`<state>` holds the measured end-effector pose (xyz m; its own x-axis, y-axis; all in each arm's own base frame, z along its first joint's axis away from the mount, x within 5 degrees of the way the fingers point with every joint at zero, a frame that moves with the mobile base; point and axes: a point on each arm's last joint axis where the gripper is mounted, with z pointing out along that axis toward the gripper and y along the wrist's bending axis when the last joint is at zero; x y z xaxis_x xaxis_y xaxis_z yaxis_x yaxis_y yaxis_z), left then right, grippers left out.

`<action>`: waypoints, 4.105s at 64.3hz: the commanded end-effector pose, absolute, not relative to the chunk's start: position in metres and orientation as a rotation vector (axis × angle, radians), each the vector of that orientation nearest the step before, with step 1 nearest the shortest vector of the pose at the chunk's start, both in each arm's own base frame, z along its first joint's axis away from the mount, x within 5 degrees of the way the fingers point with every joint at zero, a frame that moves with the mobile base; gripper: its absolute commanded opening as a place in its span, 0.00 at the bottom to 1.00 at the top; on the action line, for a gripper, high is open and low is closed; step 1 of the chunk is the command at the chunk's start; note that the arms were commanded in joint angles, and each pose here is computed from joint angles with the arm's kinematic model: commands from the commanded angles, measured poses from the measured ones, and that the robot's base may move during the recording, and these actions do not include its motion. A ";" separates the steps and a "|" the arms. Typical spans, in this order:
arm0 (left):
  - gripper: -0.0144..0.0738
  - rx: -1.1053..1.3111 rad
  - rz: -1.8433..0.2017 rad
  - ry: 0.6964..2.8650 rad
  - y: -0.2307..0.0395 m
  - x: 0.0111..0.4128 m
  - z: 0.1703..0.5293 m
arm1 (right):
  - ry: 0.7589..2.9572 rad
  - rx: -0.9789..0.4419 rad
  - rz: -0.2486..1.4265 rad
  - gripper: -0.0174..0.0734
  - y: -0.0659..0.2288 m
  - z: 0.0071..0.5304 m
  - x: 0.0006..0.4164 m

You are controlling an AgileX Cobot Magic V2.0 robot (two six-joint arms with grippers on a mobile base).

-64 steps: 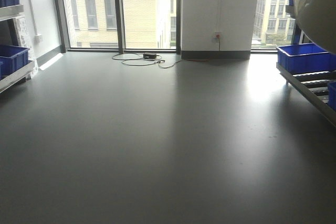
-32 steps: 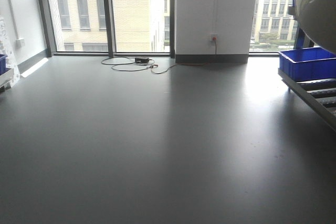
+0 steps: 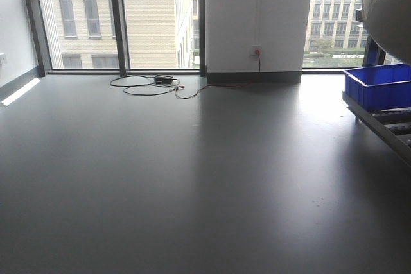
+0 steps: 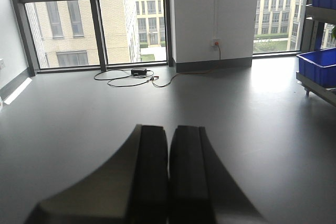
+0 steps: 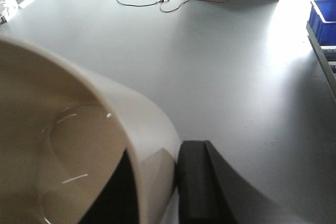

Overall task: Move white bin to right shelf second layer
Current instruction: 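Turn toward the roller shelf with blue crates, bin held, then approach the roller shelf's second layer with the bin in the right gripper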

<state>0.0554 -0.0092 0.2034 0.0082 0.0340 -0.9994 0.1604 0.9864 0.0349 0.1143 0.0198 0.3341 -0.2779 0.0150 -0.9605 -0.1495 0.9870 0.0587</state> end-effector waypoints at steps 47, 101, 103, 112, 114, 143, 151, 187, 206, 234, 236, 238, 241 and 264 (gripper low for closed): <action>0.26 0.142 -0.110 1.501 -0.009 0.056 0.199 | 1.715 -0.089 0.171 0.25 0.020 0.354 0.116; 0.26 0.142 -0.110 1.501 -0.009 0.056 0.199 | 1.715 -0.089 0.171 0.25 0.020 0.354 0.116; 0.26 0.142 -0.110 1.501 -0.009 0.056 0.199 | 1.715 -0.089 0.171 0.25 0.020 0.354 0.116; 0.26 0.142 -0.110 1.501 -0.009 0.056 0.199 | 1.715 -0.089 0.171 0.25 0.020 0.354 0.116; 0.26 0.142 -0.110 1.501 -0.009 0.056 0.199 | 1.715 -0.089 0.171 0.25 0.020 0.354 0.116; 0.26 0.142 -0.110 1.501 -0.009 0.056 0.199 | 1.715 -0.089 0.171 0.25 0.020 0.354 0.116; 0.26 0.142 -0.110 1.501 -0.009 0.056 0.199 | 1.718 -0.089 0.171 0.25 0.020 0.354 0.117; 0.26 0.142 -0.110 1.501 -0.009 0.056 0.199 | 1.718 -0.089 0.171 0.25 0.020 0.354 0.117; 0.26 0.142 -0.110 1.501 -0.009 0.056 0.199 | 1.718 -0.089 0.171 0.25 0.020 0.354 0.117; 0.26 0.142 -0.110 1.501 -0.009 0.056 0.199 | 1.718 -0.089 0.171 0.25 0.020 0.354 0.117; 0.26 0.142 -0.110 1.501 -0.009 0.056 0.199 | 1.718 -0.089 0.171 0.25 0.020 0.354 0.117; 0.26 0.142 -0.110 1.501 -0.009 0.056 0.199 | 1.718 -0.089 0.171 0.25 0.020 0.354 0.117; 0.26 0.142 -0.110 1.501 -0.009 0.056 0.199 | 1.718 -0.089 0.171 0.25 0.020 0.354 0.117; 0.26 0.142 -0.110 1.501 -0.009 0.056 0.199 | 1.718 -0.089 0.171 0.25 0.020 0.354 0.117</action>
<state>0.0554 -0.0092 0.2034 0.0082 0.0340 -0.9994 0.1604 0.9864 0.0349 0.1155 0.0200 0.3335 -0.2833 0.0140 -0.9589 -0.1492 0.9871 0.0585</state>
